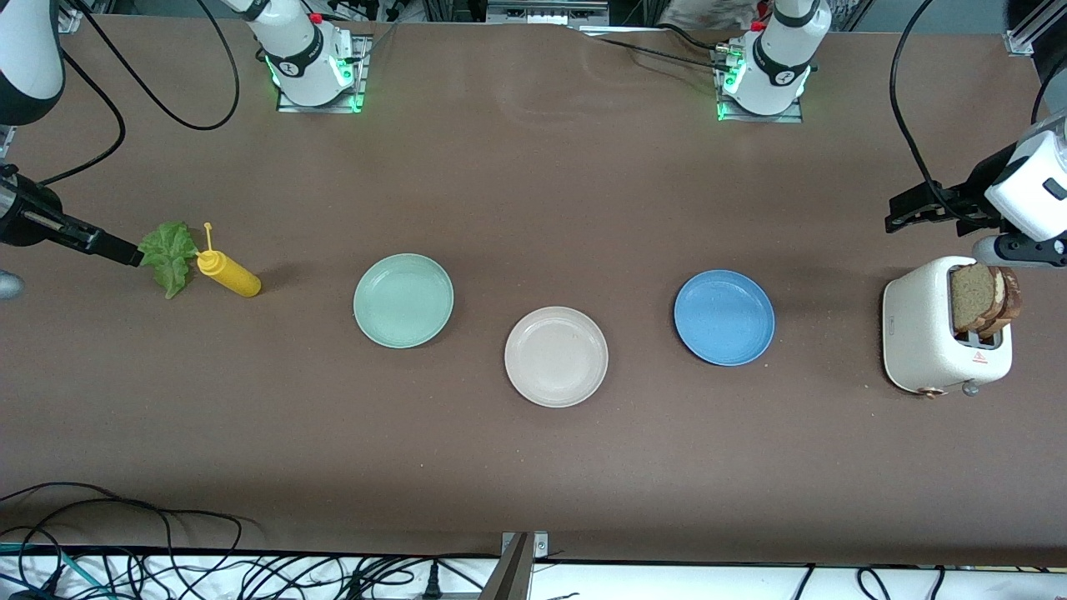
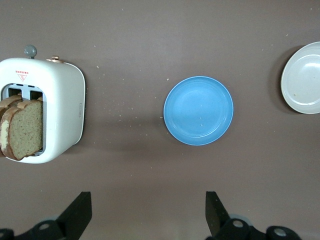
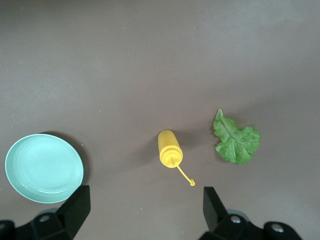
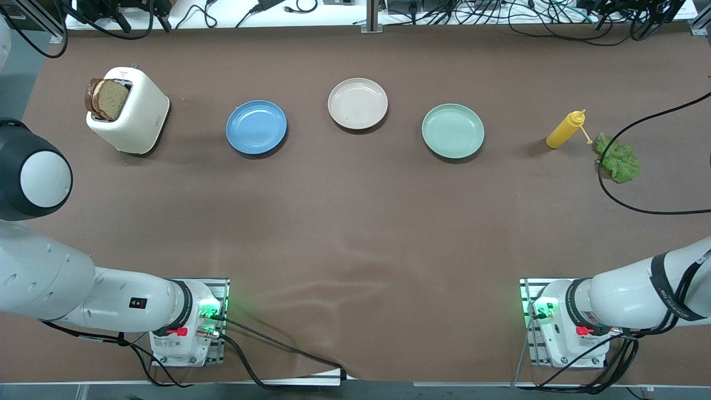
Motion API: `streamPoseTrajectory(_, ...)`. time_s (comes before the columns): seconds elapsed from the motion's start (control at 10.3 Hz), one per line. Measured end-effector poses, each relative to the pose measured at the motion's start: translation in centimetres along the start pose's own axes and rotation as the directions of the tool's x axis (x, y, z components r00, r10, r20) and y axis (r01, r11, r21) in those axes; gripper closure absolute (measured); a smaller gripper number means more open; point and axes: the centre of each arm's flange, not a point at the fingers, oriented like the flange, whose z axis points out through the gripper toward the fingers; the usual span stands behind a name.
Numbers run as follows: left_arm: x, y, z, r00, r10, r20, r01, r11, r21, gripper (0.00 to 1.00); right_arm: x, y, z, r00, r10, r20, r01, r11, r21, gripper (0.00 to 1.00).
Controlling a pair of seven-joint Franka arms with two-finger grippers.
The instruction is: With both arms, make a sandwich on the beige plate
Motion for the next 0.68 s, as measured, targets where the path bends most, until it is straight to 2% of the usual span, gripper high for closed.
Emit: streamPoseTrajectory(0.68,0.13,0.17,0.33,1.000,0.003,-0.002,-0.003,1.000,0.000,0.00,0.03,0.10,0.01,1.000,0.001,-0.001,-0.001,1.000,-0.004,0.00)
